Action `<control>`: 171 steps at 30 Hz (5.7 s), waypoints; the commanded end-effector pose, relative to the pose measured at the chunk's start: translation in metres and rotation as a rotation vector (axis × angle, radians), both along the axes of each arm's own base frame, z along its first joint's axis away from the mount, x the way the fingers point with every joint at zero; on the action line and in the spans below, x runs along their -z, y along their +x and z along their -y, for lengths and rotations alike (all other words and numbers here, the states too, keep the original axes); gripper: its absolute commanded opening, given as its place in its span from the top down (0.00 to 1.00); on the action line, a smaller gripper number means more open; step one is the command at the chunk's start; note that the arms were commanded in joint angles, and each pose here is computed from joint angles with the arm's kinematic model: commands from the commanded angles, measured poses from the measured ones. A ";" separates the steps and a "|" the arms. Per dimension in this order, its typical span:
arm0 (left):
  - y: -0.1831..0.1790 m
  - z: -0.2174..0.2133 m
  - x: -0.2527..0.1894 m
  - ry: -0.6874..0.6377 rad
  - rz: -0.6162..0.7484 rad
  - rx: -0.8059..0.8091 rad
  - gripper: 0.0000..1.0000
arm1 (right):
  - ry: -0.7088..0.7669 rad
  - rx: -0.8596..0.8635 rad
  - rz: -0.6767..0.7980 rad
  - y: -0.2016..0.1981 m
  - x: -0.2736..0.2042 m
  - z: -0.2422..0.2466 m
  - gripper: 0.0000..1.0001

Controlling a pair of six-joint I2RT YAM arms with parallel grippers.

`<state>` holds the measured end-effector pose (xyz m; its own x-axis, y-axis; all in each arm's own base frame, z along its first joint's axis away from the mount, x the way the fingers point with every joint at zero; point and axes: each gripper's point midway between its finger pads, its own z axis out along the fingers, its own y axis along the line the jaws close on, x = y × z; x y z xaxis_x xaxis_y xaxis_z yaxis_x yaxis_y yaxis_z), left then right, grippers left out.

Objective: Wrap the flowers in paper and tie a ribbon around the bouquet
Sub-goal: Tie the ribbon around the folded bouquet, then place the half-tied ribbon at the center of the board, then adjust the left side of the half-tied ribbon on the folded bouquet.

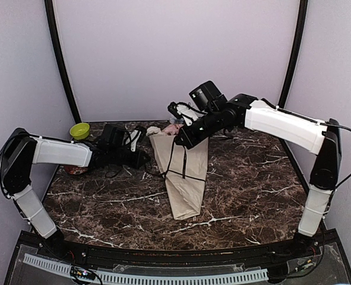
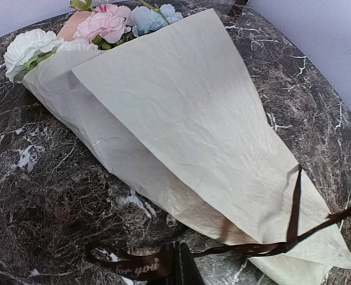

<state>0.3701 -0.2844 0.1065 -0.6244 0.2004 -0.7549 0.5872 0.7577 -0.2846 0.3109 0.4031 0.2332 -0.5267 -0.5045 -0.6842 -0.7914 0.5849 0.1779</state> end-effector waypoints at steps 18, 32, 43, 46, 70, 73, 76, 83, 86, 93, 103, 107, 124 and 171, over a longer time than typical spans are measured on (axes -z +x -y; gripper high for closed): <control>-0.021 -0.262 0.033 -0.133 -0.204 -0.783 1.00 | 0.015 0.933 -0.110 0.121 0.099 0.322 1.00; -0.069 -0.305 0.072 -0.287 -0.297 -0.965 1.00 | 0.080 1.149 -0.243 0.078 0.176 0.399 1.00; -0.067 -0.309 0.068 -0.271 -0.271 -0.971 1.00 | 0.061 1.140 -0.240 0.083 0.173 0.396 1.00; -0.059 -0.300 0.051 -0.269 -0.214 -0.915 1.00 | 0.030 1.059 -0.215 0.087 0.165 0.375 1.00; -0.103 0.032 -0.227 -0.218 0.536 0.373 1.00 | 0.330 0.145 -0.209 -0.036 -0.010 0.142 1.00; -0.112 0.042 -0.237 -0.230 0.553 0.412 1.00 | 0.080 0.642 -0.296 -0.010 0.038 0.223 0.58; -0.123 0.051 -0.250 -0.246 0.582 0.455 1.00 | 0.092 1.004 -0.115 0.003 0.011 0.315 0.05; -0.139 0.077 -0.263 -0.246 0.611 0.531 1.00 | 0.551 0.726 0.156 0.014 -0.083 0.269 0.01; -0.143 0.080 -0.268 -0.252 0.621 0.535 1.00 | 0.630 0.264 0.125 -0.010 -0.100 0.170 0.05; -0.149 0.079 -0.276 -0.254 0.643 0.529 1.00 | 0.570 -0.396 0.080 -0.087 -0.076 0.023 0.21; -0.133 0.063 -0.282 -0.227 0.666 0.385 1.00 | 0.506 -0.578 -0.056 -0.114 0.005 -0.057 0.32; -0.128 0.061 -0.282 -0.222 0.669 0.355 1.00 | 0.559 -0.503 -0.062 -0.104 0.020 -0.071 0.29; -0.129 0.048 -0.270 -0.194 0.655 0.314 1.00 | 0.486 -0.333 -0.043 -0.074 0.052 -0.069 1.00; -0.137 0.070 -0.087 -0.144 0.453 0.324 0.31 | 0.031 -0.155 0.032 -0.053 0.050 -0.020 1.00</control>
